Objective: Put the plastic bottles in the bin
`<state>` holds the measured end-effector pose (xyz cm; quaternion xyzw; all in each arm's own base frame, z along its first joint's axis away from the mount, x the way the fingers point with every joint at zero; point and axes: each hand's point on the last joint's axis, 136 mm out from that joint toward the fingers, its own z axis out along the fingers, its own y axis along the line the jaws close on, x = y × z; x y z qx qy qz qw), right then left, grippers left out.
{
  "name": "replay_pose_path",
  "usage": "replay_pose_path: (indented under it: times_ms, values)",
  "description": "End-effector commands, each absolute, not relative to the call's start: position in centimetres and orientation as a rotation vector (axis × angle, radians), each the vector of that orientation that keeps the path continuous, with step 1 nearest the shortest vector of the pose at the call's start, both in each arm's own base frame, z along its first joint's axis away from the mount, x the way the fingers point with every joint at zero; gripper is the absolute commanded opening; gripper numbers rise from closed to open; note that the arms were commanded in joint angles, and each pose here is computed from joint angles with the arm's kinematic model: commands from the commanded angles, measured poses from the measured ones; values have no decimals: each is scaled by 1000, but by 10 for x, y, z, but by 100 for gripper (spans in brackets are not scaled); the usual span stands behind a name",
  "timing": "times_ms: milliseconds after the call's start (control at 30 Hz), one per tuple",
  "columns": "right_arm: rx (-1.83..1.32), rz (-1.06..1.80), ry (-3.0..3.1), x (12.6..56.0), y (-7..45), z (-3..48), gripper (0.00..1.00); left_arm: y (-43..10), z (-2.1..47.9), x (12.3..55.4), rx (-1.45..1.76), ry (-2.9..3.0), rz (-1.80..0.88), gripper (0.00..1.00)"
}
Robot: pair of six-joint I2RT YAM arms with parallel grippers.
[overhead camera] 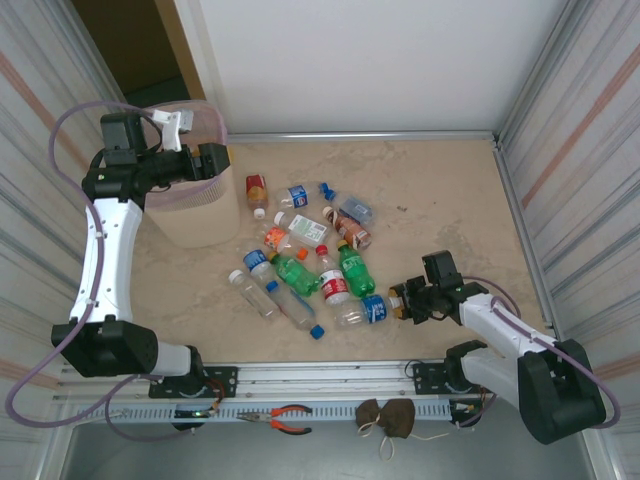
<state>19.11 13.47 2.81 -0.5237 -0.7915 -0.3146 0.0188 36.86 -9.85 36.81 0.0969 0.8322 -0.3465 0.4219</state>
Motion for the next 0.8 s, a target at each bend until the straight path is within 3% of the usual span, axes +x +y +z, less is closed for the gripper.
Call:
replay_pose_path:
  times_ms: [0,433,767]
  values:
    - [-1637,-955,-2444,184,134,26,30,-102,383,359,268,2040,-871,79]
    - [-1580,-873,-2844,196,97,103,25,-109,390,357,305,1987,-908,79]
    - [-1132,-999,-3400,233,92,212,16,-150,409,341,511,1845,-999,80]
